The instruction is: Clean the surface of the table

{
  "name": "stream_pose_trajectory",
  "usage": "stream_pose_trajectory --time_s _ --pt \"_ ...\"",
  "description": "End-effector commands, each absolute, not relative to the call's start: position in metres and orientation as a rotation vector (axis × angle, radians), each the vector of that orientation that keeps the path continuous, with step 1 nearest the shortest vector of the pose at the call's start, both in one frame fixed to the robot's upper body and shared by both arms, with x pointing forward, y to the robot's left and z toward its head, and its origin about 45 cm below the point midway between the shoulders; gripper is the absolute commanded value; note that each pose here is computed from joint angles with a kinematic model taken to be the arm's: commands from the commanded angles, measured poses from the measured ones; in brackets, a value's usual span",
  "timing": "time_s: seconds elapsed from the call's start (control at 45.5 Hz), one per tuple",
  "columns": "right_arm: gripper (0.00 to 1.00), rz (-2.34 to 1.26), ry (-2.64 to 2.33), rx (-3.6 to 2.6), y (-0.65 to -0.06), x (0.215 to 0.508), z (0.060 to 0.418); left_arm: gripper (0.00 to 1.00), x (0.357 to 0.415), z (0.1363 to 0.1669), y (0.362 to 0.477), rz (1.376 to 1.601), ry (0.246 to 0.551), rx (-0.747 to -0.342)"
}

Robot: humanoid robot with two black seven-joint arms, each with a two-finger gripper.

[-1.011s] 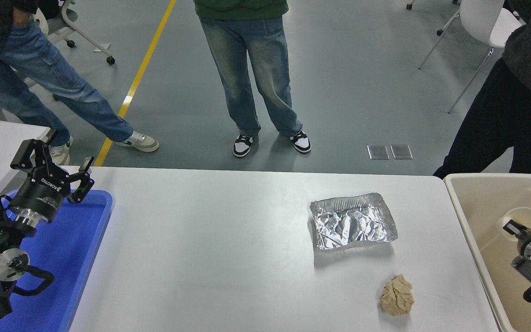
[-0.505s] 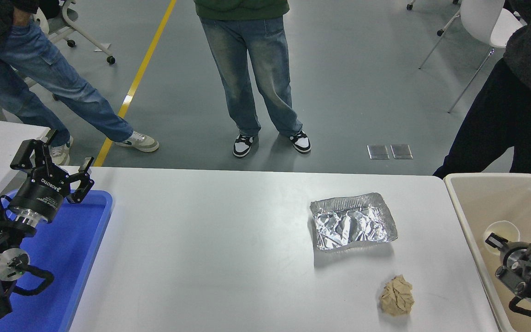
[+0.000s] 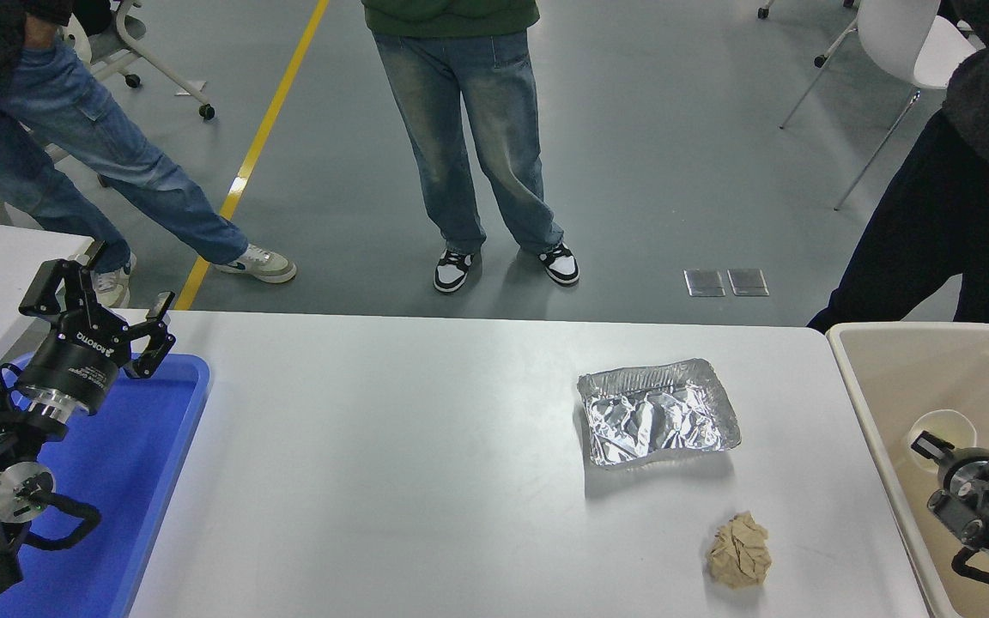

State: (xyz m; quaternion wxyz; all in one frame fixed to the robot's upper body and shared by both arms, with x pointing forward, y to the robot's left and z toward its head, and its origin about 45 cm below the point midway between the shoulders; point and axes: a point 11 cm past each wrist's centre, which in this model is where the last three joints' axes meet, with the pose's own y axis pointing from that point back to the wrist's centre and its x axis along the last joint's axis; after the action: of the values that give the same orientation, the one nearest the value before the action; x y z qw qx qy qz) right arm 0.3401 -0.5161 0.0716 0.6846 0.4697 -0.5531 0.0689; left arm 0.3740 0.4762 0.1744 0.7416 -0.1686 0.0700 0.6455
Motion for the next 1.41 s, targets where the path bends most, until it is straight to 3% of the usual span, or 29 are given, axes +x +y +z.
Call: stream_pose_trajectory --time_s 0.0,0.374,0.681,0.923,1.385 --pt "1.0 0.113 -1.305 1.052 -0.518 0.345 0.078 1.0 0.3743 0.1748 0.476 1.415 0.153 -0.37" --pt "1.0 0.084 -1.343 1.075 -0.522 0.351 0.087 1.0 0.3738 0.1742 0.476 1.415 0.154 -0.369" --pt "1.0 -0.091 -1.586 1.32 -0.521 0.376 0.153 1.0 0.3743 0.1748 0.476 1.415 0.153 -0.37" --pt "1.0 -0.119 -1.653 1.501 -0.493 0.388 0.183 1.0 0.3743 0.1748 0.476 1.415 0.153 -0.37" --pt "1.0 -0.063 -1.69 1.974 -0.386 0.413 0.242 1.0 0.3743 0.1748 0.476 1.415 0.153 -0.37"
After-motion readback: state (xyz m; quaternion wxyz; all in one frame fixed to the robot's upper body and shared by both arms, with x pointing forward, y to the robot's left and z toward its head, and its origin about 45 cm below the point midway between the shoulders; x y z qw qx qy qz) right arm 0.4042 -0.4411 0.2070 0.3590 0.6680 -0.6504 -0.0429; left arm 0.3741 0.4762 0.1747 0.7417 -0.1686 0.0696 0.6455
